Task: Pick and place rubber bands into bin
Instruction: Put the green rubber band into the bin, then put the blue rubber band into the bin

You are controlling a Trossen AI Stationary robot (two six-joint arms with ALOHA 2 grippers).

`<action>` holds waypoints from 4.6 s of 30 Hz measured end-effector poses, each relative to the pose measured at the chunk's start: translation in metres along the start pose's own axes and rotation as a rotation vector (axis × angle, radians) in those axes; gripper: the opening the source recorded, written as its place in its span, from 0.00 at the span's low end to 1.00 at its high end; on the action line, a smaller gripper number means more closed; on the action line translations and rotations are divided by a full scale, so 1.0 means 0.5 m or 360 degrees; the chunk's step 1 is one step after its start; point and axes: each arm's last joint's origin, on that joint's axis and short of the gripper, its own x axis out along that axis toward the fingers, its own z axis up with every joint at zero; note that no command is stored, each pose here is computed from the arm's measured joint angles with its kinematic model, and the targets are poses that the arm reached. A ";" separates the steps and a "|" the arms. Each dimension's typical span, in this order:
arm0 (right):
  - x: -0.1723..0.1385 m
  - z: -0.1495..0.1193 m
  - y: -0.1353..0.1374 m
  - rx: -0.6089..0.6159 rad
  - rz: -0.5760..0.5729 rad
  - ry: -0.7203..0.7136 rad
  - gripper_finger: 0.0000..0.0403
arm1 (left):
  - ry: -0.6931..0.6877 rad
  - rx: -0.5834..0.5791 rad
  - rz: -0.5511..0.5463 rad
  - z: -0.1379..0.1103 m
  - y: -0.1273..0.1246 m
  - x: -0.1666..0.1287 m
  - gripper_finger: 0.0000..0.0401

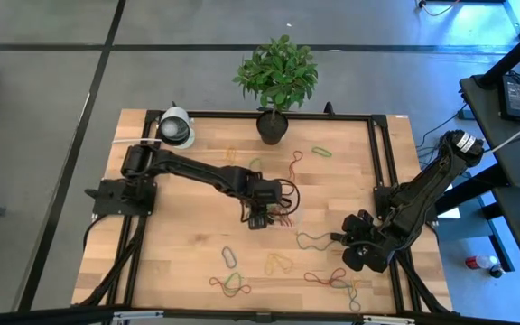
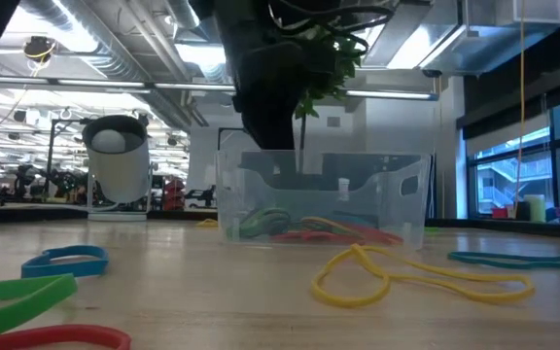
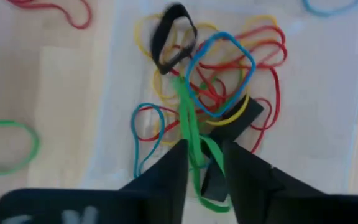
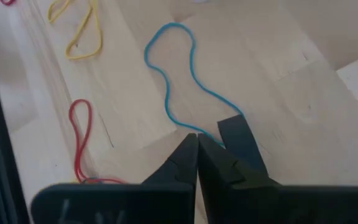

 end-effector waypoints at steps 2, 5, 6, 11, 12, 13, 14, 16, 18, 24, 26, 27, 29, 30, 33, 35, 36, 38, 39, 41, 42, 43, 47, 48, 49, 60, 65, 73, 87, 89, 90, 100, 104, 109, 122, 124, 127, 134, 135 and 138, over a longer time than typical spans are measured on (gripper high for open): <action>0.000 0.000 -0.002 -0.0030 -0.0012 0.0003 0.04 | -0.0027 -0.0016 0.0000 0.003 0.004 -0.012 0.29; 0.000 -0.001 -0.005 -0.0048 -0.0038 0.0010 0.04 | -0.0053 -0.0050 0.0004 0.001 0.010 -0.046 0.34; 0.000 -0.001 -0.005 -0.0048 -0.0040 0.0010 0.04 | -0.0073 -0.0084 0.0000 0.001 0.013 -0.062 0.35; 0.001 0.001 -0.006 -0.0066 -0.0044 0.0008 0.04 | -0.0161 -0.0251 0.0061 -0.019 0.023 -0.171 0.34; 0.001 0.002 -0.006 -0.0092 -0.0043 0.0007 0.04 | -0.0162 -0.0238 0.0098 -0.028 0.022 -0.190 0.32; 0.002 0.003 -0.005 -0.0104 -0.0039 0.0004 0.04 | -0.0180 -0.0214 0.0122 -0.035 0.021 -0.212 0.30; 0.003 0.005 -0.005 -0.0095 -0.0038 0.0002 0.04 | -0.0181 -0.0178 0.0151 -0.047 0.018 -0.231 0.27; 0.005 0.009 -0.004 -0.0060 -0.0028 -0.0008 0.03 | -0.0194 -0.0123 0.0176 -0.071 0.014 -0.265 0.21; 0.007 0.016 -0.001 -0.0014 -0.0023 -0.0017 0.01 | -0.0216 -0.0088 0.0204 -0.102 0.010 -0.284 0.11; -0.009 0.060 0.039 0.0083 -0.0003 -0.0053 0.01 | -0.0279 -0.0086 0.0192 -0.228 0.021 -0.277 0.00; -0.019 0.080 0.059 0.0097 -0.0036 -0.0025 0.00 | -0.0304 -0.0110 0.0140 -0.272 0.027 -0.264 0.00; -0.022 0.090 0.071 0.0102 -0.0054 0.0017 0.00 | -0.0315 -0.0125 0.0114 -0.294 0.032 -0.258 0.00; -0.024 0.108 0.096 0.0115 -0.0086 0.0124 0.00 | -0.0347 -0.0153 0.0060 -0.333 0.041 -0.247 0.00; -0.024 0.113 0.108 0.0112 -0.0102 0.0192 0.00 | -0.0367 -0.0164 0.0029 -0.351 0.045 -0.241 0.00; -0.016 0.120 0.148 0.0068 -0.0118 0.0398 0.01 | -0.0407 -0.0175 -0.0040 -0.398 0.058 -0.231 0.00; -0.003 0.117 0.167 0.0044 -0.0155 0.0510 0.02 | -0.0435 -0.0179 -0.0060 -0.422 0.064 -0.225 0.00; 0.005 0.113 0.179 0.0038 -0.0151 0.0545 0.02 | -0.0447 -0.0180 -0.0065 -0.433 0.068 -0.224 0.00; 0.023 0.104 0.196 0.0061 -0.0163 0.0602 0.05 | -0.0480 -0.0176 -0.0076 -0.449 0.073 -0.221 0.00; 0.034 0.099 0.202 0.0070 -0.0178 0.0645 0.06 | -0.0497 -0.0169 -0.0081 -0.455 0.075 -0.219 0.00; 0.055 0.090 0.216 0.0131 -0.0195 0.0740 0.09 | -0.0511 -0.0130 -0.0079 -0.469 0.079 -0.215 0.01; 0.064 0.087 0.221 0.0172 -0.0208 0.0773 0.11 | -0.0528 -0.0110 -0.0080 -0.471 0.080 -0.214 0.01; 0.071 0.084 0.224 0.0215 -0.0230 0.0798 0.12 | -0.0532 -0.0086 -0.0078 -0.474 0.081 -0.212 0.01; 0.100 0.072 0.240 0.0318 -0.0250 0.0806 0.20 | -0.0536 -0.0055 -0.0086 -0.481 0.082 -0.210 0.00; 0.106 0.070 0.241 0.0326 -0.0254 0.0807 0.21 | -0.0530 -0.0044 -0.0085 -0.482 0.082 -0.210 0.00; 0.112 0.068 0.244 0.0351 -0.0245 0.0809 0.23 | -0.0525 -0.0029 -0.0089 -0.482 0.082 -0.210 0.00; 0.115 0.002 0.254 0.0517 -0.0411 0.0949 0.40 | -0.0542 0.0023 -0.0160 -0.480 0.079 -0.212 0.01; 0.095 -0.037 0.263 0.0522 -0.0431 0.0963 0.40 | -0.0546 0.0027 -0.0170 -0.479 0.078 -0.212 0.00; 0.101 -0.073 0.250 0.0595 -0.0476 0.0979 0.40 | -0.0564 0.0031 -0.0174 -0.477 0.078 -0.213 0.00; 0.138 -0.103 0.208 0.0685 -0.0492 0.1065 0.24 | -0.0568 -0.0050 -0.0222 -0.475 0.076 -0.214 0.01; 0.138 -0.103 0.208 0.0685 -0.0486 0.1065 0.16 | -0.0568 -0.0054 -0.0223 -0.475 0.076 -0.214 0.00; 0.137 -0.102 0.210 0.0685 -0.0477 0.1061 0.12 | -0.0568 -0.0049 -0.0222 -0.475 0.076 -0.214 0.00; 0.095 -0.067 0.270 0.0733 -0.0382 0.1006 0.01 | -0.0630 -0.0054 -0.0242 -0.468 0.074 -0.217 0.00; 0.060 -0.039 0.298 0.0761 -0.0389 0.0883 0.01 | -0.0692 -0.0062 -0.0262 -0.461 0.072 -0.220 0.01; 0.001 0.003 0.323 0.0741 -0.0441 0.0698 0.00 | -0.0713 -0.0058 -0.0267 -0.459 0.072 -0.221 0.00; -0.121 0.174 0.319 0.0538 -0.0578 0.0005 0.00 | -0.0738 -0.0039 -0.0269 -0.457 0.071 -0.223 0.01; -0.122 0.210 0.315 0.0470 -0.0564 -0.0087 0.00 | -0.0738 -0.0039 -0.0269 -0.457 0.071 -0.223 0.00; -0.119 0.263 0.303 0.0359 -0.0577 -0.0181 0.00 | -0.0738 -0.0038 -0.0269 -0.457 0.071 -0.223 0.00; -0.098 0.372 0.259 0.0190 -0.0661 -0.0206 0.00 | -0.0737 -0.0038 -0.0269 -0.457 0.071 -0.223 0.00; -0.096 0.384 0.255 0.0173 -0.0655 -0.0209 0.00 | -0.0737 -0.0038 -0.0269 -0.457 0.071 -0.223 0.00; -0.098 0.409 0.251 0.0111 -0.0617 -0.0219 0.00 | -0.0737 -0.0038 -0.0269 -0.457 0.071 -0.223 0.01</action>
